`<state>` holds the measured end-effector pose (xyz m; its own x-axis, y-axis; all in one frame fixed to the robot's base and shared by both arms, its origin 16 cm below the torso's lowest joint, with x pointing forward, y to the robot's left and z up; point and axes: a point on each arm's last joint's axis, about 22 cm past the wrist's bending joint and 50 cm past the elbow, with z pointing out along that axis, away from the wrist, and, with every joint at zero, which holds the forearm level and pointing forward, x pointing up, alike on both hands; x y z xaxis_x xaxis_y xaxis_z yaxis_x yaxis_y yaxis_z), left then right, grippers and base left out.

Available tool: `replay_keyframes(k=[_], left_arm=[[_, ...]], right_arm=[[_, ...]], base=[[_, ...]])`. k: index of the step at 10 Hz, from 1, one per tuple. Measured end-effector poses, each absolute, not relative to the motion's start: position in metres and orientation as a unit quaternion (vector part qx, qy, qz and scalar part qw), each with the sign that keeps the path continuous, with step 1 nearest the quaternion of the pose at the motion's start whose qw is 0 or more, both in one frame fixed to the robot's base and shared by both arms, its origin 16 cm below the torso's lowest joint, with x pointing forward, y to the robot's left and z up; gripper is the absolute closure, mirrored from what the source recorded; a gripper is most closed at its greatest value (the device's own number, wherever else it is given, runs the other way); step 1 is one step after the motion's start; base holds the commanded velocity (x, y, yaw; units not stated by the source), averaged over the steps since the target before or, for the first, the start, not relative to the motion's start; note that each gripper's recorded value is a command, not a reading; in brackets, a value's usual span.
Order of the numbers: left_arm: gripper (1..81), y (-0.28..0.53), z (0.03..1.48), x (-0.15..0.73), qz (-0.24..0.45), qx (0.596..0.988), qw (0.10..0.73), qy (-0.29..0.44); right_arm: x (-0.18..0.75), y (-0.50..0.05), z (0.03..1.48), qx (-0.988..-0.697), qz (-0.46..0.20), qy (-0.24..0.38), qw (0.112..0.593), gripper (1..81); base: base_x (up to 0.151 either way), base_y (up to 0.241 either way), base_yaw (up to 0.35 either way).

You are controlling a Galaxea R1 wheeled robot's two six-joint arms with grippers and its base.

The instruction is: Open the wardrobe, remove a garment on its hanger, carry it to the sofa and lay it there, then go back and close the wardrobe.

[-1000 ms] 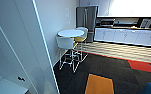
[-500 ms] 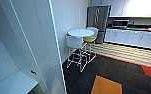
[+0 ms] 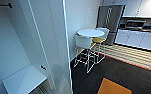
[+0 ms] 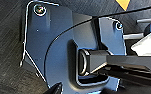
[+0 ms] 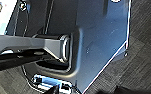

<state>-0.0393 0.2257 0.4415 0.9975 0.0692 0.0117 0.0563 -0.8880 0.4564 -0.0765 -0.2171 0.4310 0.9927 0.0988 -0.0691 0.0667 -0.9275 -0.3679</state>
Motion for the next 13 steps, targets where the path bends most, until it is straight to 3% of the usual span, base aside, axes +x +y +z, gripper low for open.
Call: replay_keyframes(k=[13], left_arm=[[1.0, 0.2180, 0.4411, -0.0414, 0.011, 0.971, 0.236, 0.030]], right_arm=[[-0.0680, -0.2133, 0.4260, -0.982, 0.040, -0.045, 0.177, 1.0]], base=[[0.000, 0.000, 0.282]])
